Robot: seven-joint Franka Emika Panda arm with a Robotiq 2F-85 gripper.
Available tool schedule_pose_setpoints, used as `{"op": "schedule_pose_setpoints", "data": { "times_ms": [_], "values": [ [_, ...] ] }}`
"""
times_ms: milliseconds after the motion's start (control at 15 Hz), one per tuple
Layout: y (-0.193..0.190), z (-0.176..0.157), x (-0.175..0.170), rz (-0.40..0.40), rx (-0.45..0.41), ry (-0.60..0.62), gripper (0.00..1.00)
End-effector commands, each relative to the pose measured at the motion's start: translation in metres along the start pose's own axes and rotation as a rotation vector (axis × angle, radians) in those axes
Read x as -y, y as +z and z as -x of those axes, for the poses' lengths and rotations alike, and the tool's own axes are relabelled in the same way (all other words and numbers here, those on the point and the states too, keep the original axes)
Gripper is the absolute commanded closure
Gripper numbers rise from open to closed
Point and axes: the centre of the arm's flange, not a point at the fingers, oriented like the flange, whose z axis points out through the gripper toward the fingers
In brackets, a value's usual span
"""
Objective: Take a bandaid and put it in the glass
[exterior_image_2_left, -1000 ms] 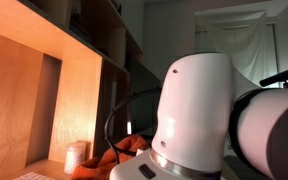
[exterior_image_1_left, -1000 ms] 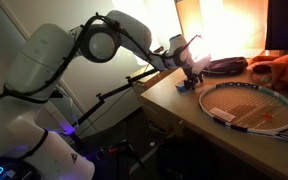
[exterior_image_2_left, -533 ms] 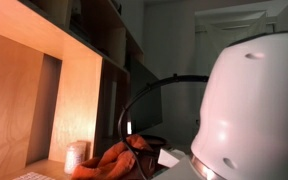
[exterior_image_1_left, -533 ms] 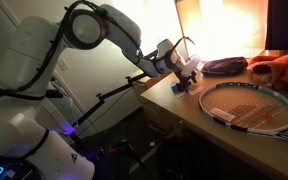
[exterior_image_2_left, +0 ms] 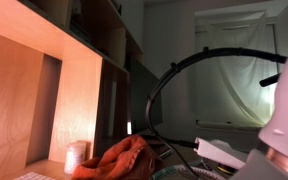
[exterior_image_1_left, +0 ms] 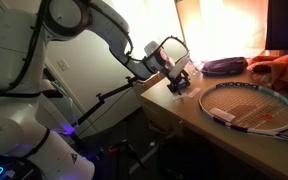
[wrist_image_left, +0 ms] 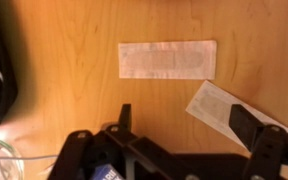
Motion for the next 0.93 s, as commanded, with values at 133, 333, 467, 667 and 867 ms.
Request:
{"op": "schedule_pose_setpoints", "data": {
  "times_ms": [133, 333, 467, 667, 867],
  "values": [
    [-0.019, -0.004, 0.039, 0.018, 0.039, -0.002, 0.00],
    [-0.006, -0.008, 0.028, 0.004, 0.037, -0.015, 0.00],
    [-0.006, -0.008, 0.029, 0.003, 0.037, -0.015, 0.00],
    [-0.006, -0.008, 0.029, 0.003, 0.037, -0.015, 0.00],
    [-0.006, -0.008, 0.028, 0.004, 0.037, -0.015, 0.00]
  ]
}}
